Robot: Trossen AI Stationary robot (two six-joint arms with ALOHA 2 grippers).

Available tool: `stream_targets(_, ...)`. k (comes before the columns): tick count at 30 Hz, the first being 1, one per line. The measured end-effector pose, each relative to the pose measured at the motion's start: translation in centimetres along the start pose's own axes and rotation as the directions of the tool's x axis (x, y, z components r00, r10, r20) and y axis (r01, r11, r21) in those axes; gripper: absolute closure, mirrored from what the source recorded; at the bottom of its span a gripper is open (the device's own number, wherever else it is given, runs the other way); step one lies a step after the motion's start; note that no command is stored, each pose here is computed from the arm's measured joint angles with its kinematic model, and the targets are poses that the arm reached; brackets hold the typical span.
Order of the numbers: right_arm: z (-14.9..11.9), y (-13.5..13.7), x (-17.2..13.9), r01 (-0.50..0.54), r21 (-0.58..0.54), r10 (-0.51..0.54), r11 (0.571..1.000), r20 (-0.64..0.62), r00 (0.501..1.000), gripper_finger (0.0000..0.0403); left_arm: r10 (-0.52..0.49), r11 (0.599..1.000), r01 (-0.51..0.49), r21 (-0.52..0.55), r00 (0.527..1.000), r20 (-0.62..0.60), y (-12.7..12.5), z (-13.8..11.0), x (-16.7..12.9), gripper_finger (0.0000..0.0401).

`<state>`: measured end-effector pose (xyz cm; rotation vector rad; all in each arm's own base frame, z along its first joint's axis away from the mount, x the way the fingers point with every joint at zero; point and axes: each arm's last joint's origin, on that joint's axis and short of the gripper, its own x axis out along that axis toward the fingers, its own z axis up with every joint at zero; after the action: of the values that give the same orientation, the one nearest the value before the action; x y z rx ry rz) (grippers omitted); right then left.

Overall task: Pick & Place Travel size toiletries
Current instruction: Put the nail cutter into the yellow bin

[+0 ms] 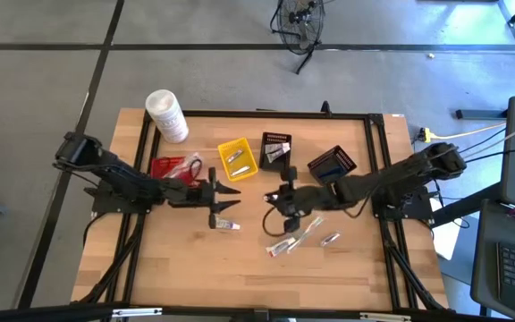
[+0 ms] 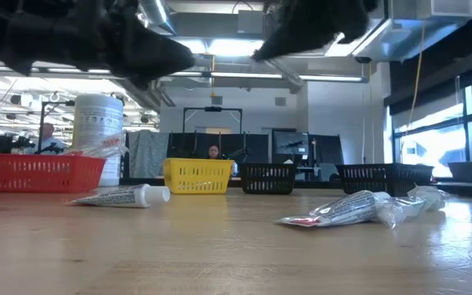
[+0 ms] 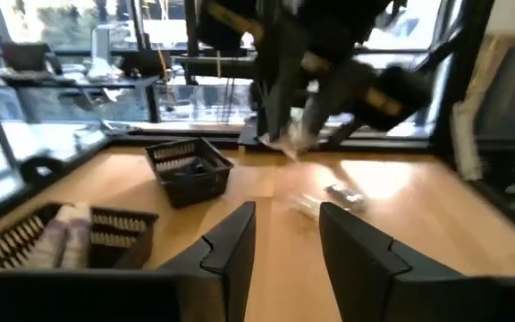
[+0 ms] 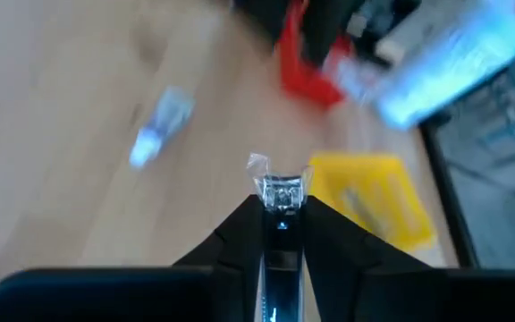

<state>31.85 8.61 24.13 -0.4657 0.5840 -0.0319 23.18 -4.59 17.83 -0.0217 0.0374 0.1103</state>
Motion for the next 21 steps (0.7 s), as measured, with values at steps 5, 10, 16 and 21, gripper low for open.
stream_targets(5, 0.6, -1.6, 0.2, 0.026, -0.030, -0.024, 0.999, 0.075, 0.997, 0.0351, 0.136, 0.987, -0.136, 0.081, 0.991, -0.003, -0.1, 0.3, 2.6, 0.0254)
stream_targets(10, 0.2, -3.0, 0.7, 0.017, -0.084, -0.010, 0.996, 0.077, 0.997, 0.0328, 0.182, 0.980, -0.179, 0.087, 0.983, -0.025, 0.0, -0.1, 4.6, 0.0226)
stream_targets(16, 0.4, -4.5, 1.3, -0.082, -0.055, 0.091, 0.995, 0.190, 0.978, 0.0327, 0.193, 0.977, -0.186, 0.104, 0.979, -0.062, -0.4, -1.1, 6.9, 0.0210)
stream_targets(21, -0.2, -4.9, 2.2, -0.131, -0.019, 0.132, 0.991, 0.189, 0.973, 0.0350, 0.266, 0.955, -0.258, 0.148, 0.963, -0.035, -0.9, -0.7, 8.8, 0.0209)
